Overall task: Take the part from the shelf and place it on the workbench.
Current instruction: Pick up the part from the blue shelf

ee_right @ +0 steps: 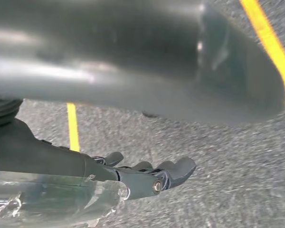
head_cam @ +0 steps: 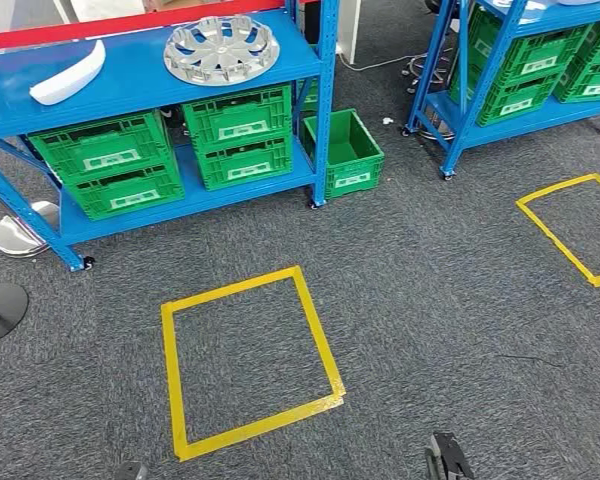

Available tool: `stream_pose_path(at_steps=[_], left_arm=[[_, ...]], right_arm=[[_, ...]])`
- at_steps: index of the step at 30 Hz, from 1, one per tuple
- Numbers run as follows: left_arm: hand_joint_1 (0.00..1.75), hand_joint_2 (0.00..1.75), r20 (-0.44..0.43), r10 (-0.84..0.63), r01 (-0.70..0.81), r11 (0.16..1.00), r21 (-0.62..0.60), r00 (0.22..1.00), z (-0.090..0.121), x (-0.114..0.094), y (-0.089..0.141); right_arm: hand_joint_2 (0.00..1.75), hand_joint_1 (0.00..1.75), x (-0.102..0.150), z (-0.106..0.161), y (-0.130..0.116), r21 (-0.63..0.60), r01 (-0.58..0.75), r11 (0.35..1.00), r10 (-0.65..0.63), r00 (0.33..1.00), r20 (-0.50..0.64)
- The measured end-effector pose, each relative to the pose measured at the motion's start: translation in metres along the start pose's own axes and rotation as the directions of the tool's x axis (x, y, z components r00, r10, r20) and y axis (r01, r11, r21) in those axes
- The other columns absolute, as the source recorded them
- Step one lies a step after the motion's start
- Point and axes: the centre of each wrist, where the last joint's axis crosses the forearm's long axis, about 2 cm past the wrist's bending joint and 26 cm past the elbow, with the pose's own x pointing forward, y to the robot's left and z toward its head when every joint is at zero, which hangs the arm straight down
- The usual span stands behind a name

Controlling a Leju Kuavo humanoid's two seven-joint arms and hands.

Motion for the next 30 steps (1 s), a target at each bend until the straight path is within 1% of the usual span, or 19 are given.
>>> stream_pose_path(at_steps=[7,14,16,20,23,27,30], left_arm=[[0.00,0.00,0.025,0.022,-0.022,1.000,0.008,0.999,-0.001,0.002,-0.013],[0.00,0.00,0.034,-0.055,0.055,0.998,-0.005,0.998,-0.002,0.006,-0.022],[0.00,0.00,0.027,-0.056,0.056,0.998,-0.016,0.998,-0.002,0.006,-0.024],[0.00,0.00,0.040,0.022,-0.022,1.000,-0.015,0.999,-0.001,0.004,-0.025],[0.00,0.00,0.061,0.045,-0.046,0.999,0.017,0.997,-0.001,0.003,-0.024],[0.00,0.00,0.072,0.068,-0.072,0.996,0.061,0.995,-0.001,0.002,-0.023],[0.00,0.00,0.077,0.077,-0.083,0.994,0.074,0.994,-0.001,0.001,-0.024]], right_arm=[[0.00,0.00,0.009,-0.001,0.009,-0.080,-0.064,0.995,0.059,0.996,-0.065],[0.00,0.00,0.015,0.000,0.021,-0.085,-0.105,0.991,0.085,0.973,-0.213],[0.00,0.00,0.014,0.000,0.024,-0.079,-0.090,0.993,0.067,0.962,-0.265],[0.00,0.00,0.012,0.000,0.026,-0.083,0.016,0.996,-0.043,0.939,-0.341],[0.00,0.00,0.009,0.000,0.025,-0.110,0.052,0.993,-0.086,0.941,-0.327],[0.00,0.00,0.006,0.000,0.020,-0.195,0.112,0.974,-0.155,0.964,-0.217],[0.00,0.00,0.005,0.000,0.014,-0.226,0.146,0.963,-0.183,0.971,-0.153]])
